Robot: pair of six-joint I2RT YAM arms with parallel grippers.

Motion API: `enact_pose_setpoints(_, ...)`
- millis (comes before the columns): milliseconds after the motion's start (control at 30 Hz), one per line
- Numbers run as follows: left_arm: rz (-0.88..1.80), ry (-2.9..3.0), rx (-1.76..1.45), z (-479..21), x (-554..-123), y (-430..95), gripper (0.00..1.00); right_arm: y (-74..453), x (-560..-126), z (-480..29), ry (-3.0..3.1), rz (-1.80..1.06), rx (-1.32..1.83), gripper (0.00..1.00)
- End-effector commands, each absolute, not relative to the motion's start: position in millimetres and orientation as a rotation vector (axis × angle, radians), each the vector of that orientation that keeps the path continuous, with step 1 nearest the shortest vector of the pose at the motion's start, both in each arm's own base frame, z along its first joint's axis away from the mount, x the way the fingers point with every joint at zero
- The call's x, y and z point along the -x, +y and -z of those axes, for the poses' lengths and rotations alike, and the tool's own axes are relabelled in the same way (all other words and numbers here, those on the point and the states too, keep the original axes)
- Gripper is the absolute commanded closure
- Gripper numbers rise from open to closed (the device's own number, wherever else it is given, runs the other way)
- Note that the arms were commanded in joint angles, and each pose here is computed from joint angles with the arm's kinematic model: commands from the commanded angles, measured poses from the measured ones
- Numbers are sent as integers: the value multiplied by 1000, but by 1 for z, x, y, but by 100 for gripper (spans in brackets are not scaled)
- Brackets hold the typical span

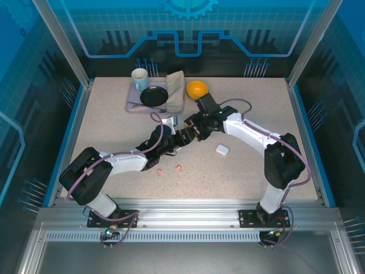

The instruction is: Insert the wireless bluetooth earbuds into the charging case

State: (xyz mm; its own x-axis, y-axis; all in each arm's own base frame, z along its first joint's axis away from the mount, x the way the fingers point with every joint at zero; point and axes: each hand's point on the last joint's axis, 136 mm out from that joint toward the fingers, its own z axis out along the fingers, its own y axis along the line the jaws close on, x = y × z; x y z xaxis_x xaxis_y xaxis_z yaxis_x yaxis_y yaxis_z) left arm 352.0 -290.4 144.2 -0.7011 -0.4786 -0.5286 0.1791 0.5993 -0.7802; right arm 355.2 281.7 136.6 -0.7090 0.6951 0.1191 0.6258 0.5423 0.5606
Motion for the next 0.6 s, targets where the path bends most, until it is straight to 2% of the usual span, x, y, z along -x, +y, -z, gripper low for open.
enact_pose_setpoints(0,1100,2032,209,-158,-362,-295,52,287,-351,-148,2650,-930,-1130,57)
enact_pose_setpoints(400,1084,2035,203,-157,-369,-299,69,287,-348,-147,2654,-938,-1129,58)
enact_pose_setpoints(567,1073,2039,191,-158,-370,-299,80,287,-346,-148,2657,-944,-1120,57)
